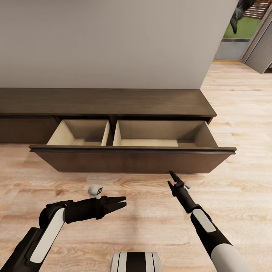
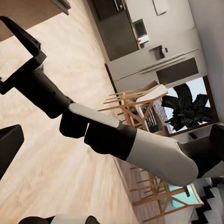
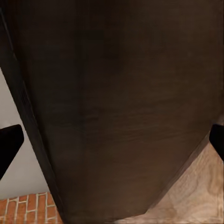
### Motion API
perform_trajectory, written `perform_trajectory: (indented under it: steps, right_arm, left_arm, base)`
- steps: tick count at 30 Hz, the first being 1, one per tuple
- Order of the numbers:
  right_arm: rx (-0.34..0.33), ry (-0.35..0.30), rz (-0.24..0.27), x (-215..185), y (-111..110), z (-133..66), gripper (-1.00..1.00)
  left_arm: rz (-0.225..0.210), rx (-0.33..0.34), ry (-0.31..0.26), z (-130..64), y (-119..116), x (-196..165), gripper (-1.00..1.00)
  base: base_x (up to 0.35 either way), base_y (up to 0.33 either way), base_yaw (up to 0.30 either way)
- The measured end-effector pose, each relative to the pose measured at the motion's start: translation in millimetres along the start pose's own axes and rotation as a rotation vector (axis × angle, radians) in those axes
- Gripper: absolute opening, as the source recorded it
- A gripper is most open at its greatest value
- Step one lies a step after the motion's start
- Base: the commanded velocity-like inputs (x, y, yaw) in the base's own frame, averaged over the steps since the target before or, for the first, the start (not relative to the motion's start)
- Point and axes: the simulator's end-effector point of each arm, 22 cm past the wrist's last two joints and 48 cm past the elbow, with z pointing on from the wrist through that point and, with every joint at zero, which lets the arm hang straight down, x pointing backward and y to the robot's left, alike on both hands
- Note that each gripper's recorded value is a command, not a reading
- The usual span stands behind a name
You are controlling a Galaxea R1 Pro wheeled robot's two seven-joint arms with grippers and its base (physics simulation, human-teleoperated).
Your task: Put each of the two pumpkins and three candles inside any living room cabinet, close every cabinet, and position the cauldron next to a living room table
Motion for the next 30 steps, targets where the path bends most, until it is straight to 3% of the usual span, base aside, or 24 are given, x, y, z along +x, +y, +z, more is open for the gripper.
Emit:
perform_trajectory:
  steps: [3,5,8,13,30]
  right_arm:
    - [0.097,0.077,-0.018,22,-12,7.4,1.0]
    - [0.204,0.176,-0.094,48,-16,15.5,1.0]
    - [0.276,0.259,-0.188,67,-7,20.1,1.0]
    - [0.343,0.39,-0.23,93,-16,-2.1,1.0]
    - [0.365,0.421,-0.239,96,-21,-9.8,1.0]
  left_arm:
    - [-0.001,0.0,0.0,-0.1,0,0,1.0]
    - [-0.001,0.001,-0.001,-0.2,0,0,1.0]
    - [-0.002,0.002,-0.002,-0.3,0,-1,1.0]
    - [-0.003,0.002,-0.003,-0.4,0,-1,1.0]
    - [-0.005,0.001,-0.001,-0.3,0,-1,1.0]
  base:
    - [-0.003,0.0,0.0]
    - [-0.001,0.0,0.0]
    - [0.0,0.0,0.0]
    - [0.0,0.0,0.0]
    - [0.0,0.0,0.0]
